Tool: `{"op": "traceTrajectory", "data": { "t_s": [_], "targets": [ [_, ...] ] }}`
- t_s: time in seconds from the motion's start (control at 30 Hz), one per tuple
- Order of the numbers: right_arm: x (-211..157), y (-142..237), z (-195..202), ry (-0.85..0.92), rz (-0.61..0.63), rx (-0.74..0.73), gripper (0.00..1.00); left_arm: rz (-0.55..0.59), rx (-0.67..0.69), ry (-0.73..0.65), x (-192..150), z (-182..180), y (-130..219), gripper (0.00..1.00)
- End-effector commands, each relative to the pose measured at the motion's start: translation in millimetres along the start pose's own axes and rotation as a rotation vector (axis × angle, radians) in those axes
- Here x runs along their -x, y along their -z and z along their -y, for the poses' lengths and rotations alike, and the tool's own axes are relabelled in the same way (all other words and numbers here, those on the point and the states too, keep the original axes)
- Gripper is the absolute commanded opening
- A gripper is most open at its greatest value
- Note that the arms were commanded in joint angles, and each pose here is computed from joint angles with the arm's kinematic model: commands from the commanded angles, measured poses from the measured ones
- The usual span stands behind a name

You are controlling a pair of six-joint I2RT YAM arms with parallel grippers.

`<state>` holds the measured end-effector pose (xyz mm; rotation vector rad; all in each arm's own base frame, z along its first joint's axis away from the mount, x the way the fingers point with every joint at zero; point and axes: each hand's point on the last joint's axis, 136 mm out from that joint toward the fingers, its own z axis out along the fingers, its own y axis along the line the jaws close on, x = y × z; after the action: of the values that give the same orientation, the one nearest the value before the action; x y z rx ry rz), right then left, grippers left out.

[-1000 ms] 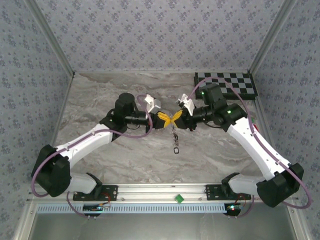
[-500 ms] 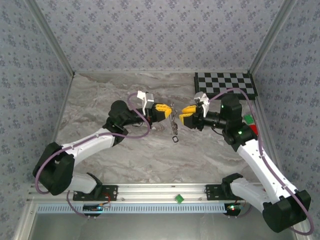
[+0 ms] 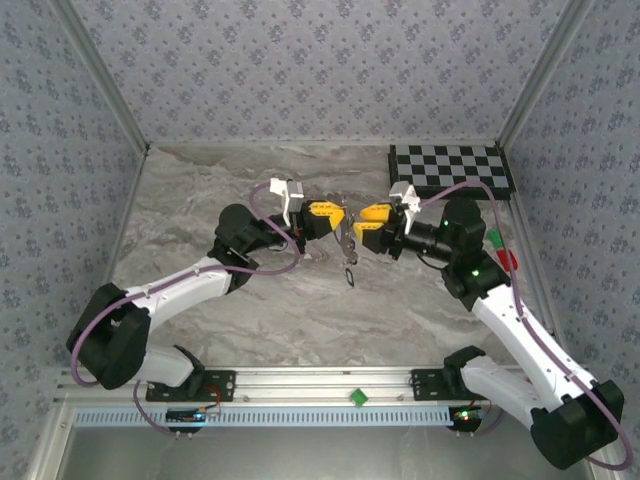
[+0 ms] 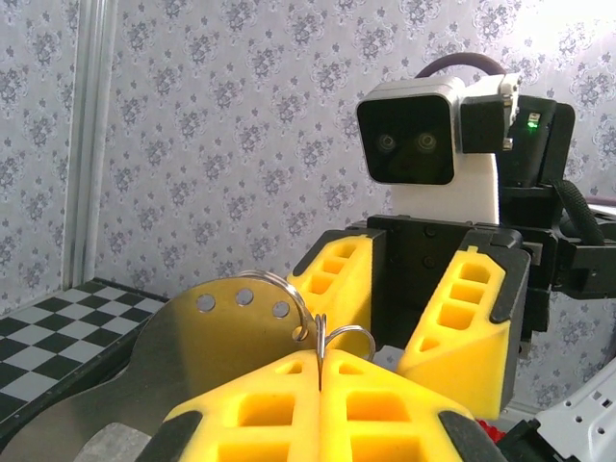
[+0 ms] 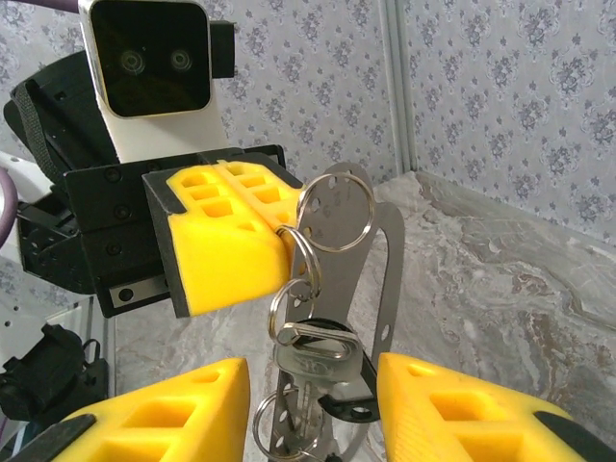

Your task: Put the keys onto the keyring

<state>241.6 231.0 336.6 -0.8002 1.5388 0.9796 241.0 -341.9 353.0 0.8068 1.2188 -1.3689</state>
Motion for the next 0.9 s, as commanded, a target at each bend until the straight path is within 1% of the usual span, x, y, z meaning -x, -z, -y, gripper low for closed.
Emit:
{"op": "traceTrajectory", "data": {
  "t_s": [0.0, 0.07, 0.13, 0.2, 0.23, 0.3, 0.37, 0.5, 0.7, 0.87],
  "targets": [
    [13.2, -0.6, -2.7, 0.067, 0.035, -0.024, 0.4, 0.073, -0.033, -0.049, 25.6, 11.8, -4.0, 0.0],
    [14.1, -2.2, -4.4, 0.079, 0.03, -0.025, 0.39, 0.071, -0.033, -0.046, 24.4, 11.5, -3.9, 0.0],
    [14.5, -4.0, -6.2, 0.089, 0.023, -0.019, 0.35, 0.072, -0.031, -0.045, 25.0, 12.0, -3.4, 0.0],
    [13.8, -5.5, -6.3, 0.092, 0.011, -0.018, 0.26, 0.073, -0.03, -0.048, 25.1, 12.6, -2.3, 0.0],
    [13.9, -6.0, -5.5, 0.092, 0.008, -0.02, 0.23, 0.077, -0.029, -0.048, 25.9, 13.4, -1.9, 0.0],
    [12.8, -6.3, -6.1, 0.095, 0.001, -0.018, 0.14, 0.081, -0.028, -0.052, 27.2, 14.4, -0.7, 0.0],
    [11.1, -5.9, -6.4, 0.096, -0.007, -0.019, 0.11, 0.084, -0.025, -0.051, 28.1, 14.5, -0.1, 0.0],
    [7.7, -6.4, -7.8, 0.098, -0.02, -0.011, 0.0, 0.088, -0.018, -0.052, 28.8, 14.8, 1.5, 0.0],
    [1.8, -8.8, -10.3, 0.091, -0.039, 0.009, 0.0, 0.09, -0.018, -0.052, 28.9, 15.2, 2.4, 0.0],
    [2.3, -6.7, -9.4, 0.099, -0.04, -0.007, 0.0, 0.091, -0.018, -0.051, 29.4, 15.2, 2.5, 0.0]
  ]
}}
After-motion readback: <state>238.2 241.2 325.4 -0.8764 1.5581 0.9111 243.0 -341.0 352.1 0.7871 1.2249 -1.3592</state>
